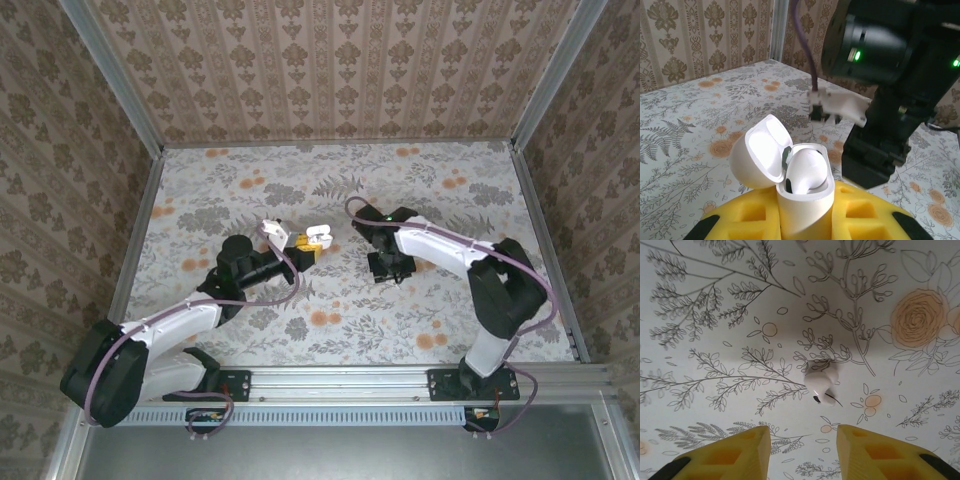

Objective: Insert the wireless bluetooth earbuds into the charging case

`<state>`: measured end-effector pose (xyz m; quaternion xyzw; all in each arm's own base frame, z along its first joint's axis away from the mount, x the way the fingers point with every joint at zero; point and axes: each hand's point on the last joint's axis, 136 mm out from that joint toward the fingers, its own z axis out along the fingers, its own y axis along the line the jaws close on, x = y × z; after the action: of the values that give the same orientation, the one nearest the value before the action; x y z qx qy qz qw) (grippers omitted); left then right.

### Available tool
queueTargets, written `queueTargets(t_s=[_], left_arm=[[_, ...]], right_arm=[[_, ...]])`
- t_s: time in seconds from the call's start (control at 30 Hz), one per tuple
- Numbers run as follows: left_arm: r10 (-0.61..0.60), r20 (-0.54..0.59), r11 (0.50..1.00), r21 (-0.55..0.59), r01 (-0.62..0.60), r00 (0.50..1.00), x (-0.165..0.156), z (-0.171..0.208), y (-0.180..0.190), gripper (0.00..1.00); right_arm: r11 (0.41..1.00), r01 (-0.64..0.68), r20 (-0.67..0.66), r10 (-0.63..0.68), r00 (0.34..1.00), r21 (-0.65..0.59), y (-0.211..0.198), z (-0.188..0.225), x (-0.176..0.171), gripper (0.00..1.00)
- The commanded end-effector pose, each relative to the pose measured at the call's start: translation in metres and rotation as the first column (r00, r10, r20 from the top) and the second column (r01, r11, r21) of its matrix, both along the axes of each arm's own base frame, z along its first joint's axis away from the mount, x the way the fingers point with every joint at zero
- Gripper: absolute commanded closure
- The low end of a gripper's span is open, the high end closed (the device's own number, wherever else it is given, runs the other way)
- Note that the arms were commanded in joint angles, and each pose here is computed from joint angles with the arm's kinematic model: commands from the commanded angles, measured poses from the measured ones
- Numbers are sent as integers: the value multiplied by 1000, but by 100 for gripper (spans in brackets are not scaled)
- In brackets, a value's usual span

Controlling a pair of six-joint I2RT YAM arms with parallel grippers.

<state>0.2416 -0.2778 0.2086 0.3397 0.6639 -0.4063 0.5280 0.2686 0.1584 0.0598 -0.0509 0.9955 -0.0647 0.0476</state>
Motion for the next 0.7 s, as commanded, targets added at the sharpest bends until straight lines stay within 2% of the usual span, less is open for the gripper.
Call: queueTargets(t_s=[0.0, 0.67], left_arm=[[3, 24, 1000, -8, -3, 1000, -1, 5, 3, 100], [15, 21, 1000, 1, -15, 1000, -1, 1, 6, 100]], right_arm=[[991, -63, -16, 61, 998, -114, -6, -1, 4, 61], [972, -106, -66, 94, 993, -208, -13, -28, 9, 65]])
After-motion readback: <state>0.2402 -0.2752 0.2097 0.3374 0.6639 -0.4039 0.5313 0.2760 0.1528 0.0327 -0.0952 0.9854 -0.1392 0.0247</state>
